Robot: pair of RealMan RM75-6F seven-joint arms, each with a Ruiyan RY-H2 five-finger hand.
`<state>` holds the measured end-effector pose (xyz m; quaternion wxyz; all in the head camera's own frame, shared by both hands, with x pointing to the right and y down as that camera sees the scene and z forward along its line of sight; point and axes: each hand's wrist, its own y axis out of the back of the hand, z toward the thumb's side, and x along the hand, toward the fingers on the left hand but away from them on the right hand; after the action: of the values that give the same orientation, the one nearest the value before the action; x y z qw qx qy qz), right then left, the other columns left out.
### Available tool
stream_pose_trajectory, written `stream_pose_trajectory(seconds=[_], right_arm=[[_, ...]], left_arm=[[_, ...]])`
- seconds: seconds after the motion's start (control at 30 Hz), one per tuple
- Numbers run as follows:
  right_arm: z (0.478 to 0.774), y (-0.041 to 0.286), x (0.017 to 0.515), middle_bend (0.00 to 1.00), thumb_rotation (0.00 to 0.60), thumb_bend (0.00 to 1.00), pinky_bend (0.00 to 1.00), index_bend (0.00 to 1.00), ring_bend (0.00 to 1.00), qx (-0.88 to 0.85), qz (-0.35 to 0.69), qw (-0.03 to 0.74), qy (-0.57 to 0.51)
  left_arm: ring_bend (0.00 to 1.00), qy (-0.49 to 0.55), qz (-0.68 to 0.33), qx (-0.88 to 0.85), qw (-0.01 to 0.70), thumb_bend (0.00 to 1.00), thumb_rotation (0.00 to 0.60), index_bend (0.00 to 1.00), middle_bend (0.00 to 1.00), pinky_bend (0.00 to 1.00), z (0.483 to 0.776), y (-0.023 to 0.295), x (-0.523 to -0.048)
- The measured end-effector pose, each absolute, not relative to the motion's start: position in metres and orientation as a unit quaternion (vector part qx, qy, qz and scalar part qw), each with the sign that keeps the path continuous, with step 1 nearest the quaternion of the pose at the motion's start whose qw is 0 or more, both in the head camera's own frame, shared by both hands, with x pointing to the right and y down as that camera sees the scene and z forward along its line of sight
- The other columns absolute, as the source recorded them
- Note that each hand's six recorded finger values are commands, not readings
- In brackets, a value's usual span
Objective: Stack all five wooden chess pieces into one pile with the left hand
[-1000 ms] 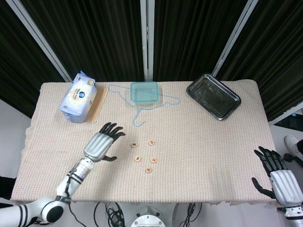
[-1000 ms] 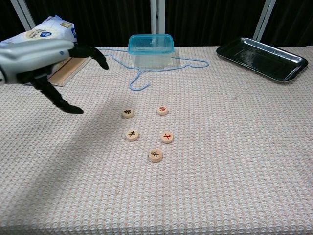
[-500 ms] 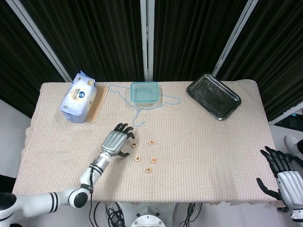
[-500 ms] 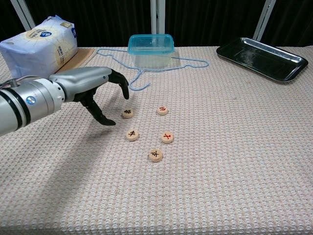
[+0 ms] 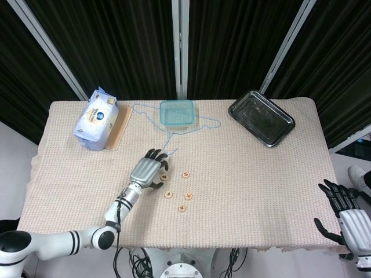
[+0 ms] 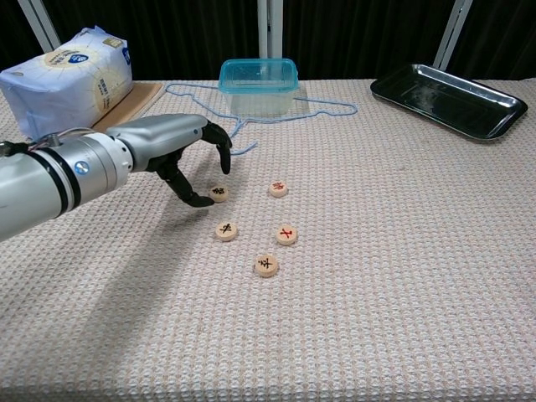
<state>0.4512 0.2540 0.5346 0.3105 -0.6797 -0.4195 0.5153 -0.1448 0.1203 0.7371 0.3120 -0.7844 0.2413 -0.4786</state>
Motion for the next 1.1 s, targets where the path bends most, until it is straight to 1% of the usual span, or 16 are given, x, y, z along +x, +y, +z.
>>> stream_pose_trajectory(seconds=[0.13,0.47,0.73,0.97,1.1], right_arm=[[0.535,0.254,0.452,0.00,0.600,0.30,0.00,0.00,0.00,-0.680,0.516,0.310,-0.420],[0.535,0.254,0.452,0.00,0.600,0.30,0.00,0.00,0.00,-0.681,0.517,0.308,-0.417],[0.536,0.254,0.453,0.00,0.600,0.30,0.00,0.00,0.00,-0.681,0.519,0.306,-0.416],[0.536,0.254,0.453,0.00,0.600,0.30,0.00,0.00,0.00,-0.682,0.519,0.306,-0.415],[0.537,0.254,0.453,0.00,0.600,0.30,0.00,0.00,0.00,-0.682,0.519,0.306,-0.415]], left_arm=[[0.00,0.234,-0.483,-0.779,0.326,0.22,0.600,0.44,0.14,0.00,0.740,0.121,-0.143],[0.00,0.236,-0.483,-0.780,0.321,0.24,0.600,0.47,0.15,0.00,0.745,0.121,-0.138],[0.00,0.233,-0.486,-0.781,0.317,0.26,0.600,0.47,0.15,0.00,0.749,0.121,-0.138],[0.00,0.231,-0.490,-0.780,0.314,0.31,0.600,0.49,0.15,0.00,0.751,0.121,-0.138],[0.00,0.231,-0.490,-0.781,0.312,0.31,0.600,0.49,0.15,0.00,0.751,0.122,-0.138]])
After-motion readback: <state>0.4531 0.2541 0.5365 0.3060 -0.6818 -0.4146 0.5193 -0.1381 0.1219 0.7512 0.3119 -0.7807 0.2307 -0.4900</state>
